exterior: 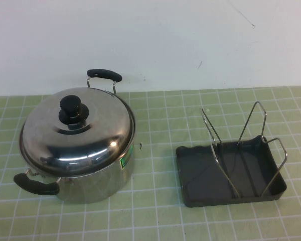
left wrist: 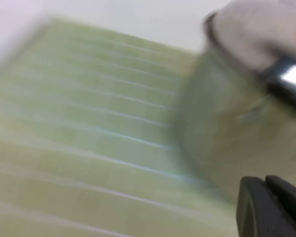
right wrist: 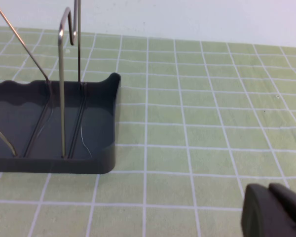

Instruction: Put pot lid on rack

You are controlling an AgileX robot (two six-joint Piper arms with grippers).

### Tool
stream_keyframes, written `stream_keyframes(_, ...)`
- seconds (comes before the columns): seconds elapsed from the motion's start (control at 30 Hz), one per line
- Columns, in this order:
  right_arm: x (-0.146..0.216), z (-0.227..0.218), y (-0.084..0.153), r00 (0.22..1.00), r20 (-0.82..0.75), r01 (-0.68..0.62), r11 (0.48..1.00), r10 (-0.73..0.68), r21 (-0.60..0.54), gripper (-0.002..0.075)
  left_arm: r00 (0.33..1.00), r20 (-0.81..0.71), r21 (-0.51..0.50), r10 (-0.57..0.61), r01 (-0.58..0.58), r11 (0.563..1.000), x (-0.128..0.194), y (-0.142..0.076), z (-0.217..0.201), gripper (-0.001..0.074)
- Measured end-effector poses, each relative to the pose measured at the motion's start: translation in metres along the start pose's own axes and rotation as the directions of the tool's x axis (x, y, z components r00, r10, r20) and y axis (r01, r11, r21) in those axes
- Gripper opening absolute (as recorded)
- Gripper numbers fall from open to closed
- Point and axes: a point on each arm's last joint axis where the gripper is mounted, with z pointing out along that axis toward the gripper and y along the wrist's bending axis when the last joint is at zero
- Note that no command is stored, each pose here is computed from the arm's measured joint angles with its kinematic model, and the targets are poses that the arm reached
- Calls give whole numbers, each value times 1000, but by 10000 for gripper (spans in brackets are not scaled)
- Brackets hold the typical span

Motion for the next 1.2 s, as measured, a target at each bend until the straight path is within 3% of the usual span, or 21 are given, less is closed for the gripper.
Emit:
stream_keyframes(0.03, 0, 0, 0, 1000, 0, 0, 1000, 0, 0, -1, 1000, 0, 0, -15, 15, 1000, 0, 0, 0, -2)
stream_keyframes(0.07, 0, 0, 0, 1000, 0, 0, 1000, 0, 0, -1, 979, -8, 37, -206, 206, 978, 0, -3, 0, -2)
stream_keyframes(0.13, 0, 0, 0, 1000, 0, 0, 1000, 0, 0, -1, 882, -16, 102, -470, 469, 877, -3, -9, 0, -2)
stream_keyframes(0.17, 0, 0, 0, 1000, 0, 0, 1000, 0, 0, -1, 854, -3, 123, -521, 517, 847, -5, -10, -1, -2)
stream_keyframes(0.53, 0, 0, 0, 1000, 0, 0, 1000, 0, 0, -1, 851, 152, 193, -502, 473, 860, -20, -8, -3, -2)
stream_keyframes(0.87, 0, 0, 0, 1000, 0, 0, 1000, 0, 0, -1, 921, 157, 162, -357, 332, 929, -19, -9, -2, -2)
stream_keyframes(1.03, 0, 0, 0, 1000, 0, 0, 1000, 0, 0, -1, 992, 115, 149, -56, 39, 988, -46, -31, -14, -2)
stream_keyframes(1.2, 0, 0, 0, 1000, 0, 0, 1000, 0, 0, -1, 975, 118, 50, 187, -194, 980, -91, -46, -5, 3)
